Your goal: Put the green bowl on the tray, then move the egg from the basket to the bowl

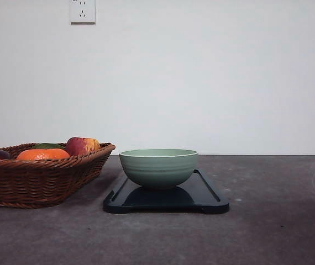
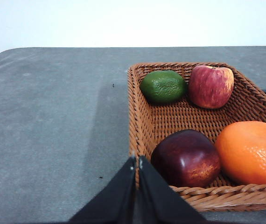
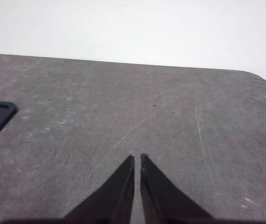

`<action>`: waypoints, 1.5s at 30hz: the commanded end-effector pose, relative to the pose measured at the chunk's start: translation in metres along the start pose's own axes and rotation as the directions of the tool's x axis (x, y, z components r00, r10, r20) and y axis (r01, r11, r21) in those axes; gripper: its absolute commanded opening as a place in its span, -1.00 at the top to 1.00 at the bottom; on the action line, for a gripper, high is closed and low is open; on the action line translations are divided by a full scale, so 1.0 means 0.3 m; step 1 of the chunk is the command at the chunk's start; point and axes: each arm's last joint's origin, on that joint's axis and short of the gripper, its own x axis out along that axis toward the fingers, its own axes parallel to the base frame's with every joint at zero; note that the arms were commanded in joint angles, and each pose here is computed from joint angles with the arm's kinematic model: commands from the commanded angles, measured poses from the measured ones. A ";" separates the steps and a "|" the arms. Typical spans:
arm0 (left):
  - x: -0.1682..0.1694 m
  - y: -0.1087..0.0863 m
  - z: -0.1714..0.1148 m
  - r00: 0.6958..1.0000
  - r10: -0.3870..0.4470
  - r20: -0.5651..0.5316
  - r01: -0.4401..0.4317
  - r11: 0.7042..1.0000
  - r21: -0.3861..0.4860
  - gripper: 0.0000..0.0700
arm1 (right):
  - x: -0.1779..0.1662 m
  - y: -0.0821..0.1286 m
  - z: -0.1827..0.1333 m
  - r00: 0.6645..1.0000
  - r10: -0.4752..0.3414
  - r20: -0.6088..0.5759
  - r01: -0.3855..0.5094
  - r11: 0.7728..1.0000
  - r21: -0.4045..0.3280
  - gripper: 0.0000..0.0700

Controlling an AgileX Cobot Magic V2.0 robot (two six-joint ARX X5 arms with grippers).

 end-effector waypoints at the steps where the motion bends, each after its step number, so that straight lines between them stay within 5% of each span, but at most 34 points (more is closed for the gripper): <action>1: 0.006 0.000 -0.020 1.000 0.002 -0.016 -0.001 1.000 0.010 1.00 | 0.001 0.001 -0.002 1.000 0.001 0.005 -0.001 1.000 0.014 0.96; 45: 0.006 0.000 -0.020 1.000 0.002 -0.016 -0.001 1.000 0.010 1.00 | 0.001 0.001 -0.002 1.000 0.002 0.005 -0.002 1.000 0.014 0.96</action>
